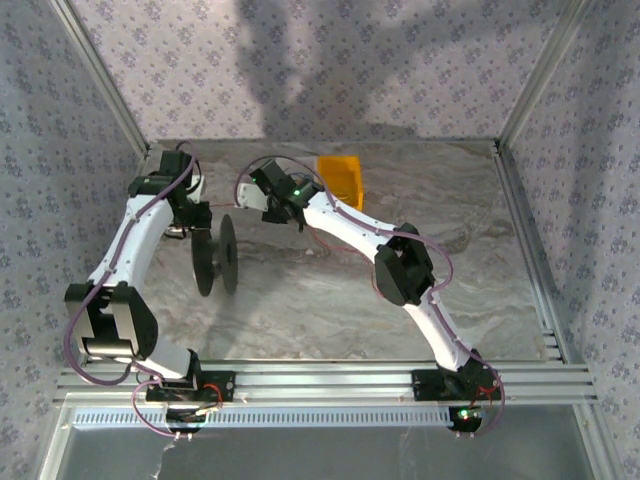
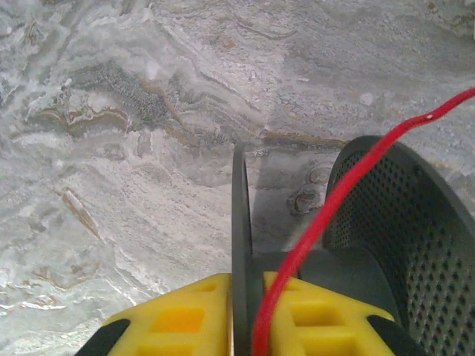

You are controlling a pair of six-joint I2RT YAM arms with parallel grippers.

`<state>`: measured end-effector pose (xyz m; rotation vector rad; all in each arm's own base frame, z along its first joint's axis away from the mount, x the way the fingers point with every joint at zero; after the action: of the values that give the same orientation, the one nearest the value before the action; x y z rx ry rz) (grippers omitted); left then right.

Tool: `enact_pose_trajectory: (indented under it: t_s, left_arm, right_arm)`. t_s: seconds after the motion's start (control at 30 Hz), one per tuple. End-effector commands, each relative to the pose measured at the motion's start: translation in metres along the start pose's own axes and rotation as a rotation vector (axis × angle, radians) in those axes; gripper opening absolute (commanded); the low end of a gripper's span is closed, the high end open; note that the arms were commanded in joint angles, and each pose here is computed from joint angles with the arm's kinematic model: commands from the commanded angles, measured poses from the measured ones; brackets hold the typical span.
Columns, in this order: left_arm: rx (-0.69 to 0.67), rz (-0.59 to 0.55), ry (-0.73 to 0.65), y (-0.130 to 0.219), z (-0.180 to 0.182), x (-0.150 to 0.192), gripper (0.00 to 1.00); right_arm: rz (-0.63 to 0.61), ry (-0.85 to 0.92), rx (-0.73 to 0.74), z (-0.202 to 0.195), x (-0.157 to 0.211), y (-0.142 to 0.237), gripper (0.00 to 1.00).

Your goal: Wrap the cables

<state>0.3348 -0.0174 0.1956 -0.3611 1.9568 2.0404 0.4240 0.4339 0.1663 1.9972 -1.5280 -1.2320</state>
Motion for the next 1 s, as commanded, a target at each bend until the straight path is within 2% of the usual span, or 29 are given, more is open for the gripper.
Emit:
enact_pose_trajectory:
  t_s: [0.0,0.17,0.37,0.5,0.57,0.67,0.73,0.77,0.87,0.97]
  left_arm:
    - [-0.014,0.000,0.003,-0.001,0.001,-0.002,0.12]
    - [-0.015,0.019,0.000,-0.004,0.001,0.002,0.00]
    - [-0.005,0.030,0.001,-0.004,0.000,0.005,0.00]
    - [0.019,0.017,-0.005,0.005,-0.004,-0.002,0.00]
    - [0.031,-0.020,-0.009,0.019,-0.005,-0.013,0.00]
    - [0.054,-0.090,-0.019,0.046,-0.008,-0.039,0.00]
    - [0.062,-0.138,-0.015,0.063,-0.008,-0.057,0.00]
    - [0.068,-0.169,-0.009,0.072,-0.009,-0.067,0.00]
    - [0.104,-0.259,0.002,0.097,-0.013,-0.096,0.00]
    - [0.168,-0.339,0.016,0.122,-0.021,-0.123,0.00]
  right_arm:
    - [-0.037,0.008,0.012,-0.007,-0.009,0.013,0.00]
    - [-0.049,-0.003,0.020,-0.012,-0.012,0.015,0.00]
    - [-0.060,-0.026,0.036,-0.020,-0.015,0.016,0.00]
    - [-0.119,-0.098,0.028,-0.042,-0.025,0.035,0.10]
    - [-0.169,-0.139,0.008,-0.055,-0.030,0.054,0.23]
    - [-0.274,-0.210,0.000,-0.084,-0.036,0.097,0.59]
    - [-0.328,-0.250,-0.005,-0.100,-0.034,0.127,0.79]
    - [-0.351,-0.267,-0.002,-0.108,-0.030,0.143,0.86]
    - [-0.390,-0.299,0.018,-0.124,-0.010,0.184,0.96]
    - [-0.367,-0.340,0.011,-0.125,0.027,0.207,0.99]
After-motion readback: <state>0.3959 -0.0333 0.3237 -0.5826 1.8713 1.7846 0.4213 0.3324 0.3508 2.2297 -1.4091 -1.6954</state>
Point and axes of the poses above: each hand's point on the last joint's axis, 136 mm out from that joint toward the fingers, its own y axis back along the fingers, its own z axis along the line the jaws close on, x = y × z, the point moved 2 cm from there along y, back along the fingers, and after that the axes turned 3 degrees about -y, right-handed, at the moved point
